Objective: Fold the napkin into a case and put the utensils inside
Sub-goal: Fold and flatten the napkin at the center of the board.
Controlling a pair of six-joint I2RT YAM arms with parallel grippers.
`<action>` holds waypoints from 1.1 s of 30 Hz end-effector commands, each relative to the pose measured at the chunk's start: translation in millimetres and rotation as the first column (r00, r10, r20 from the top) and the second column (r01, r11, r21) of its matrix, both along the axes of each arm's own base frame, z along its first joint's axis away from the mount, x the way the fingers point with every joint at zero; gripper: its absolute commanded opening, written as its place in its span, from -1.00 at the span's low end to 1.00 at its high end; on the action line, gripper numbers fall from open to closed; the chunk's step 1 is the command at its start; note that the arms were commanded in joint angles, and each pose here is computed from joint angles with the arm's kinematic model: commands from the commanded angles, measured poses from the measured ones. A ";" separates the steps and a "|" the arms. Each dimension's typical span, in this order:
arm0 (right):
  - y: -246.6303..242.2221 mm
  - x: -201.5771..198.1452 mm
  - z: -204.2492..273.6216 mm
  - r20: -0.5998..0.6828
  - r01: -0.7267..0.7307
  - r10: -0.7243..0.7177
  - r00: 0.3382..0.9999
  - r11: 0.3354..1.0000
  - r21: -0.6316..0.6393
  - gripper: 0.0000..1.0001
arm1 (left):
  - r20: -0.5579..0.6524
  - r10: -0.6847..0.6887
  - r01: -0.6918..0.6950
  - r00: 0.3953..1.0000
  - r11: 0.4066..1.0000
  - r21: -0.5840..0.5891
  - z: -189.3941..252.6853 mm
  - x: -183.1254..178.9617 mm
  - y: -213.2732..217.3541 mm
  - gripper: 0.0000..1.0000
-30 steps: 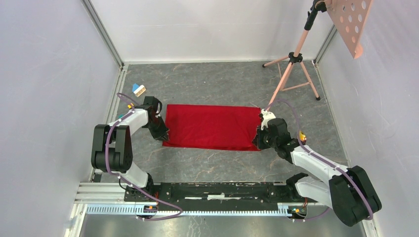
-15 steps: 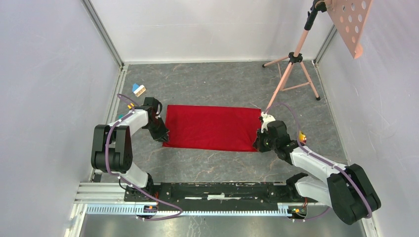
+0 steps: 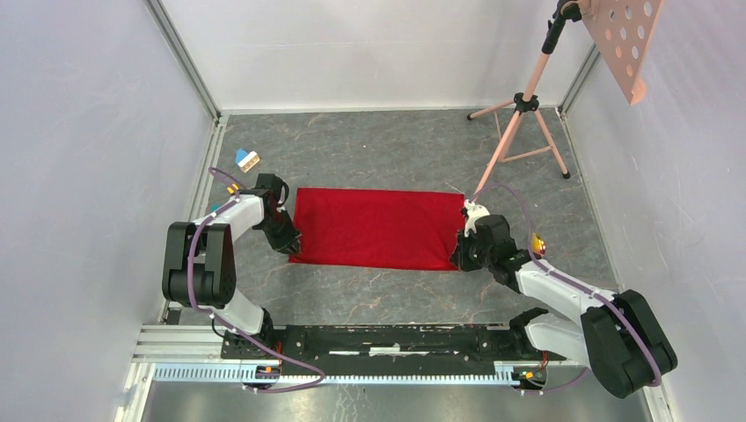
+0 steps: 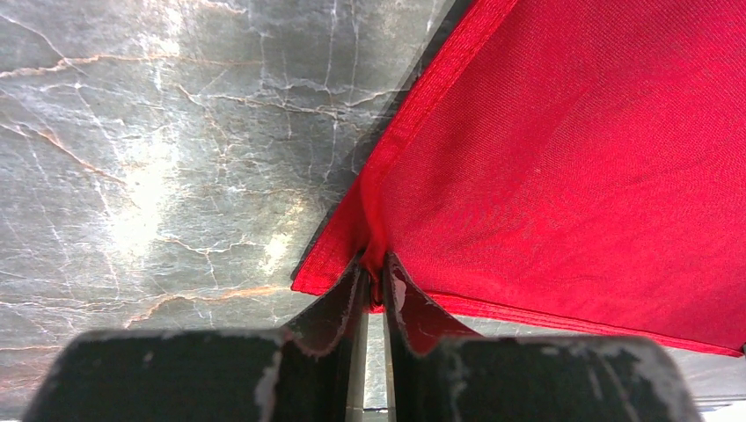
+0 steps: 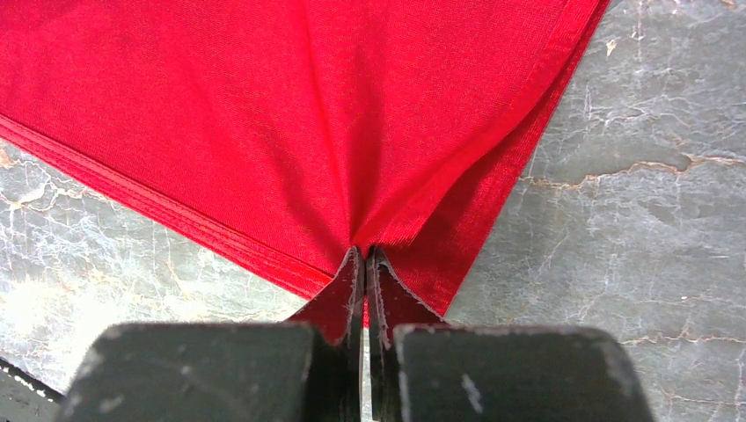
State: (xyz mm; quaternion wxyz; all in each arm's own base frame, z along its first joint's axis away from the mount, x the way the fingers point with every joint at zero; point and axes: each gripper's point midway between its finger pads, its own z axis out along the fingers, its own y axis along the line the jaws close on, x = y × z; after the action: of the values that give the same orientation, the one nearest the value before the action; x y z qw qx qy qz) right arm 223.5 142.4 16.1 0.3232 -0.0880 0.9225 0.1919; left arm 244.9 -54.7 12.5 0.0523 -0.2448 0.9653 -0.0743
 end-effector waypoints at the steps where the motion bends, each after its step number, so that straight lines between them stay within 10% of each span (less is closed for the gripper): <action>1: 4.3 6.7 15.6 0.039 0.000 -0.001 0.999 1.000 0.031 -0.99 | 0.024 -0.034 0.034 0.999 0.999 0.031 6.2 -0.7 6.8 -0.66; 33: 9.6 -0.7 13.8 0.012 -0.012 0.011 1.000 0.998 0.067 -0.93 | 0.007 -0.037 0.036 0.999 0.999 0.033 5.8 -1.5 7.0 -0.53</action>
State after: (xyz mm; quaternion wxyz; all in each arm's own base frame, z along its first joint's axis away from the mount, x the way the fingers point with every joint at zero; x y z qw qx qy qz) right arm 218.0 147.0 22.7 0.3193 -0.0850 0.9200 0.2107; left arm 240.4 -53.5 16.0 0.0492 -0.2453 0.9656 -0.0705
